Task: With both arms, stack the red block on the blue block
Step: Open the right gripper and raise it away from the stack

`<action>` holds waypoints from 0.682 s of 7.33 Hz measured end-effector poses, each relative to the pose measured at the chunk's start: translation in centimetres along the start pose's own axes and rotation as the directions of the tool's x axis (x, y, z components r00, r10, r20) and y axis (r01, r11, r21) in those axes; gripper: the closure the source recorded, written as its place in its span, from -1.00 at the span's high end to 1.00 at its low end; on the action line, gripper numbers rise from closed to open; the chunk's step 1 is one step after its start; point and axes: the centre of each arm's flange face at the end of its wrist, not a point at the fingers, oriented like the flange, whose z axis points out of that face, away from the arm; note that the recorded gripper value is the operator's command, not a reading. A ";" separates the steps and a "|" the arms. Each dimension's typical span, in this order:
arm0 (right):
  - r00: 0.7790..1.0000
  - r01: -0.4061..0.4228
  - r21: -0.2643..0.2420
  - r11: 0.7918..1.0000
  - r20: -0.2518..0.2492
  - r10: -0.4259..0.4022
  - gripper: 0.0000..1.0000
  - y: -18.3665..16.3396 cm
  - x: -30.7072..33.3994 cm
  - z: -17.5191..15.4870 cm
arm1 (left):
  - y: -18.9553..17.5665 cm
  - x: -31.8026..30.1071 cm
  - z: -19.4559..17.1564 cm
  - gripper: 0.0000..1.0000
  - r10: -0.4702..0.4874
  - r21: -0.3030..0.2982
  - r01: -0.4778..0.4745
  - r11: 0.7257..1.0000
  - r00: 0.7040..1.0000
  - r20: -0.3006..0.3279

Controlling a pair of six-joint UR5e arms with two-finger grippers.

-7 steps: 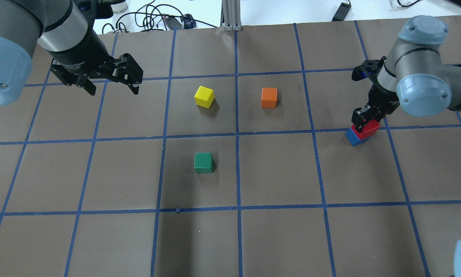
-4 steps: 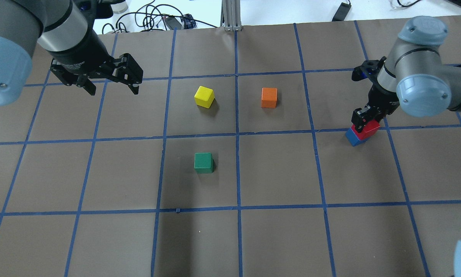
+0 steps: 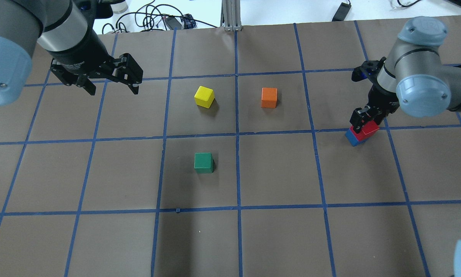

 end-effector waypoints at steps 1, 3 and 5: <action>1.000 -0.006 0.004 1.000 -0.005 0.006 1.00 0.0 0.1 -0.4 | 0.0 0.0 0.0 1.00 0.000 -0.001 0.000 1.000 1.000 0.000; 0.999 -0.017 0.005 1.000 -0.044 0.017 1.00 0.0 0.6 -3.2 | 0.0 0.0 0.0 1.00 0.000 0.000 0.000 1.000 1.000 0.000; 0.996 -0.077 -0.021 0.997 -0.049 0.076 1.00 0.8 0.3 -10.0 | 0.0 0.0 -0.1 1.00 0.000 0.001 0.000 1.000 1.000 0.002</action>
